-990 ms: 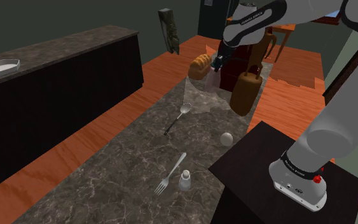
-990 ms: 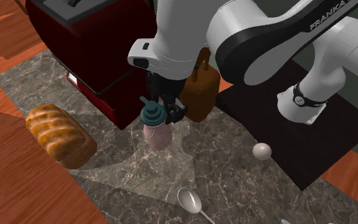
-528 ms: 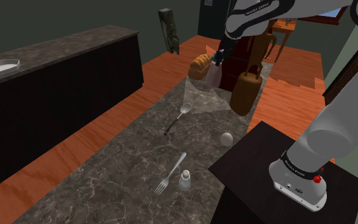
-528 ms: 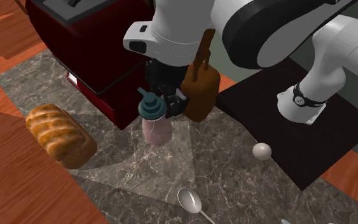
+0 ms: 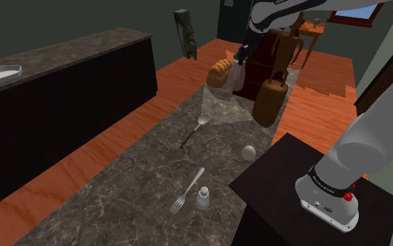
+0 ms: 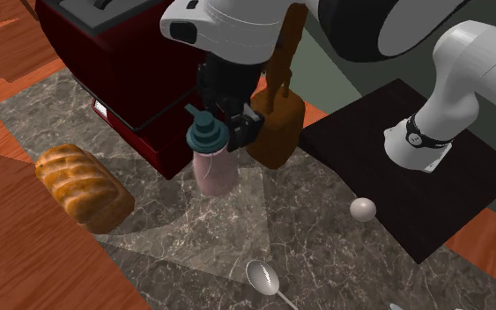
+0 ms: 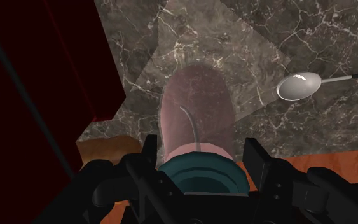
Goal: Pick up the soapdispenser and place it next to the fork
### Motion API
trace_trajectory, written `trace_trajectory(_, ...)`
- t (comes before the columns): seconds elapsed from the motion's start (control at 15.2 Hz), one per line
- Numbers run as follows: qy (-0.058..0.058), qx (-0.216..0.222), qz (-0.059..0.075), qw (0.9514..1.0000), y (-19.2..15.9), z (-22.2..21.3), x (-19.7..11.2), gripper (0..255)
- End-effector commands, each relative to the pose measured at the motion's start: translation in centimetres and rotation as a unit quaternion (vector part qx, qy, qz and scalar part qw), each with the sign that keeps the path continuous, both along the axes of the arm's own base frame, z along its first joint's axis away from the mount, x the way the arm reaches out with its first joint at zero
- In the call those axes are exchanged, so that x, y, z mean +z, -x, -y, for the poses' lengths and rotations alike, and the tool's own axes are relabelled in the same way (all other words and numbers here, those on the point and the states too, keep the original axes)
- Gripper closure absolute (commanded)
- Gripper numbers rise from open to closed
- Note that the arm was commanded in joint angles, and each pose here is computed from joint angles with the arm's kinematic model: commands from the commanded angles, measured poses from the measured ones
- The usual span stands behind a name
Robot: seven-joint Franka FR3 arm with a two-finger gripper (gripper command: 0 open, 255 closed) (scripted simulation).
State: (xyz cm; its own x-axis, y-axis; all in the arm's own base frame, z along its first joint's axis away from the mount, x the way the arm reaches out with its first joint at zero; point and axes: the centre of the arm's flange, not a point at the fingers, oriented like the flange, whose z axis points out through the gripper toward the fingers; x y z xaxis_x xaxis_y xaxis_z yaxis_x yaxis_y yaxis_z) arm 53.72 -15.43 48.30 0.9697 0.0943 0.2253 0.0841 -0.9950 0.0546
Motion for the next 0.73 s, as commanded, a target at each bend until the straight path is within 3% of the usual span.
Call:
trace_trajectory(0.0, 0.0, 0.0, 0.0, 1.0, -0.1, 0.0, 1.1, 255)
trace_trajectory(0.66, 0.0, 0.0, 0.0, 1.0, -0.1, 0.0, 6.4, 255)
